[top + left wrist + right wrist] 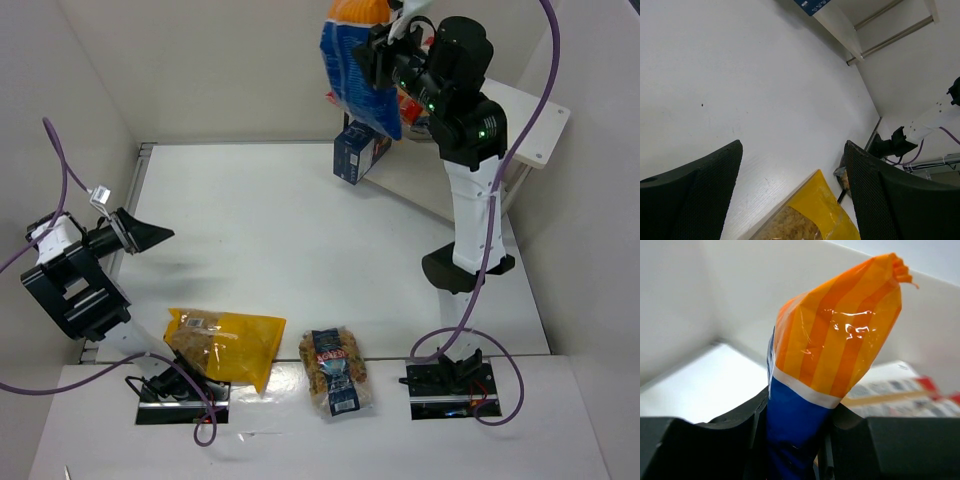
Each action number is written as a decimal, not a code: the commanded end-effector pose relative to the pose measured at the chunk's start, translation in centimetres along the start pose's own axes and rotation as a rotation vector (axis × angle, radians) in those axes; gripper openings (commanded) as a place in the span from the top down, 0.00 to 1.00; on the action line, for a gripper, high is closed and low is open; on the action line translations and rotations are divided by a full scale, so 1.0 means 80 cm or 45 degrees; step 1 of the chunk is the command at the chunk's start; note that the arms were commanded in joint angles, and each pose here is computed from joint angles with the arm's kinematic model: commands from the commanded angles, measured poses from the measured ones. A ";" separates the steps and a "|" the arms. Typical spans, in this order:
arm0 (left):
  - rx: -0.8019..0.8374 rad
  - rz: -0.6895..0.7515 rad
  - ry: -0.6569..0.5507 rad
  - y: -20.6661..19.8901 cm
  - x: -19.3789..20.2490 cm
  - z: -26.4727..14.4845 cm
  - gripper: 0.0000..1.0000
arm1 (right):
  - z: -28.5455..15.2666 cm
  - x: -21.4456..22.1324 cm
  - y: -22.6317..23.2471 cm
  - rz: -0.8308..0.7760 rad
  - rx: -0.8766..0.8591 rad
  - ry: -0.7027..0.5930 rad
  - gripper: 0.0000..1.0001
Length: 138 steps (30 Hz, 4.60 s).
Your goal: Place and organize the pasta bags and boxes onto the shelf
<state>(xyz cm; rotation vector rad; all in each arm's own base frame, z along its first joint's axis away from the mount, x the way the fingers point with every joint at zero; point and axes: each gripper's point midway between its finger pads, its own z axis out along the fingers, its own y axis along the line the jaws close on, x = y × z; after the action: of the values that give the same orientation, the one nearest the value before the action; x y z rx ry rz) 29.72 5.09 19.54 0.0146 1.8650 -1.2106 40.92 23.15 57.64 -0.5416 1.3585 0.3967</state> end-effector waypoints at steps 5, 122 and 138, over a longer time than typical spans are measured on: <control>0.010 0.131 -0.032 -0.007 -0.006 0.000 0.12 | -0.111 -0.138 -0.092 -0.297 0.591 -0.308 1.00; -0.003 0.319 -0.007 -0.046 -0.008 0.001 0.11 | -0.088 0.083 -0.236 -0.563 1.079 0.571 0.00; -0.023 0.363 0.008 -0.057 -0.008 -0.002 0.11 | -0.066 0.089 0.009 -0.357 -0.089 0.470 0.00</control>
<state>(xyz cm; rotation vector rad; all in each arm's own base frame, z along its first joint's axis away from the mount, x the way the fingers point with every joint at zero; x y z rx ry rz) 28.22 3.45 22.00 0.1952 1.8528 -1.0600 42.14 15.66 51.13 -0.6604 1.6128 -0.1297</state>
